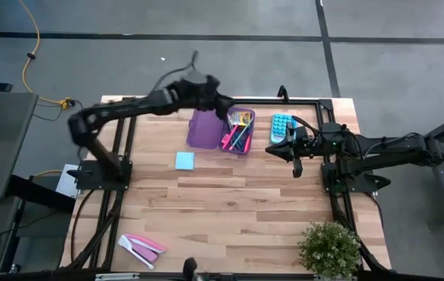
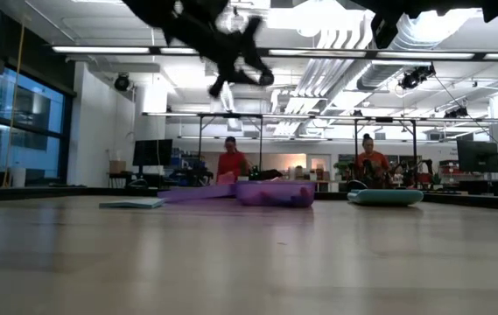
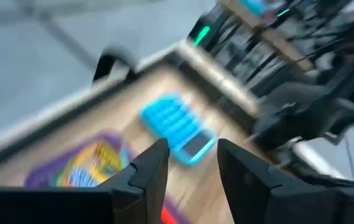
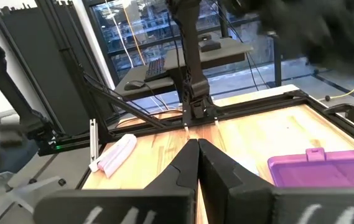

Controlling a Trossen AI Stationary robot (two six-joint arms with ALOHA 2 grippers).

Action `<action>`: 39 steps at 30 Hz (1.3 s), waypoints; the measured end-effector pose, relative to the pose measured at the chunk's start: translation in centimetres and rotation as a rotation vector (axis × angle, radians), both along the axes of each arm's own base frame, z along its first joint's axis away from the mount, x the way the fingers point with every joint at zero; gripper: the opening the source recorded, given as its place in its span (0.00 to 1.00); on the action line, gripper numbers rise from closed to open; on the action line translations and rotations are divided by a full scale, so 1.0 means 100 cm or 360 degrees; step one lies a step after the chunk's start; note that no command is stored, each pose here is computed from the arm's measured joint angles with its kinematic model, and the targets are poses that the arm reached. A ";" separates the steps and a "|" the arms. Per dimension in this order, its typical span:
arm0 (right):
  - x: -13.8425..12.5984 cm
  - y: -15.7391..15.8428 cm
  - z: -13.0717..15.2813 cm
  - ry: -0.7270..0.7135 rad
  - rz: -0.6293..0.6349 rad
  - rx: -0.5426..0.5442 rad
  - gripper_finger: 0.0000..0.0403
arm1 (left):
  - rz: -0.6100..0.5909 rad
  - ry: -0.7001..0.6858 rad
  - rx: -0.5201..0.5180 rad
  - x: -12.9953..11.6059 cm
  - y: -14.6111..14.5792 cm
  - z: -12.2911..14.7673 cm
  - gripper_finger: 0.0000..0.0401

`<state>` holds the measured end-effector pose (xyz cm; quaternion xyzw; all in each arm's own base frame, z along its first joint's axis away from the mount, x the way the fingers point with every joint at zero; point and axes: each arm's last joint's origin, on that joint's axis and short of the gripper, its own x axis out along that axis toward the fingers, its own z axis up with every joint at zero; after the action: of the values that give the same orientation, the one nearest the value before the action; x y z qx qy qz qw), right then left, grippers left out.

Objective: Pack school essentials
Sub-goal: Put the blue sticky note into the purple supply box

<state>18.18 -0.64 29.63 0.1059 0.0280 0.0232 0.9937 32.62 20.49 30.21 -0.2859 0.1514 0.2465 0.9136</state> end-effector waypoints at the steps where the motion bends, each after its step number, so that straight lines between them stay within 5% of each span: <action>1: 0.000 0.000 0.000 0.0000 0.0000 0.0000 0.00 | -0.0036 -0.0041 0.0075 -0.005 -0.008 0.015 0.31; 7: 0.000 0.000 0.000 0.0001 0.0000 0.0000 0.00 | -0.0293 -0.0420 0.0543 -0.039 -0.080 0.074 0.29; 13: 0.000 0.000 0.000 0.0001 0.0001 -0.0005 0.00 | -0.0471 -0.0858 0.0601 -0.080 -0.143 0.054 0.26; 18: 0.000 0.000 0.000 0.0001 0.0001 -0.0011 0.00 | -0.0537 -0.0914 0.0572 -0.104 -0.178 0.022 0.23; 28: 0.000 0.000 0.000 -0.0001 0.0001 -0.0011 0.00 | -0.0320 -0.0742 0.0844 -0.123 -0.193 0.002 0.18; 39: 0.000 0.000 0.000 -0.0001 0.0002 -0.0013 0.00 | -0.0315 -0.0738 0.0854 -0.123 -0.193 0.003 0.16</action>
<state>18.18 -0.64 29.63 0.1020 0.0277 0.0237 0.9941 20.32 1.16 30.46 -0.0684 -0.1028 0.1166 0.9855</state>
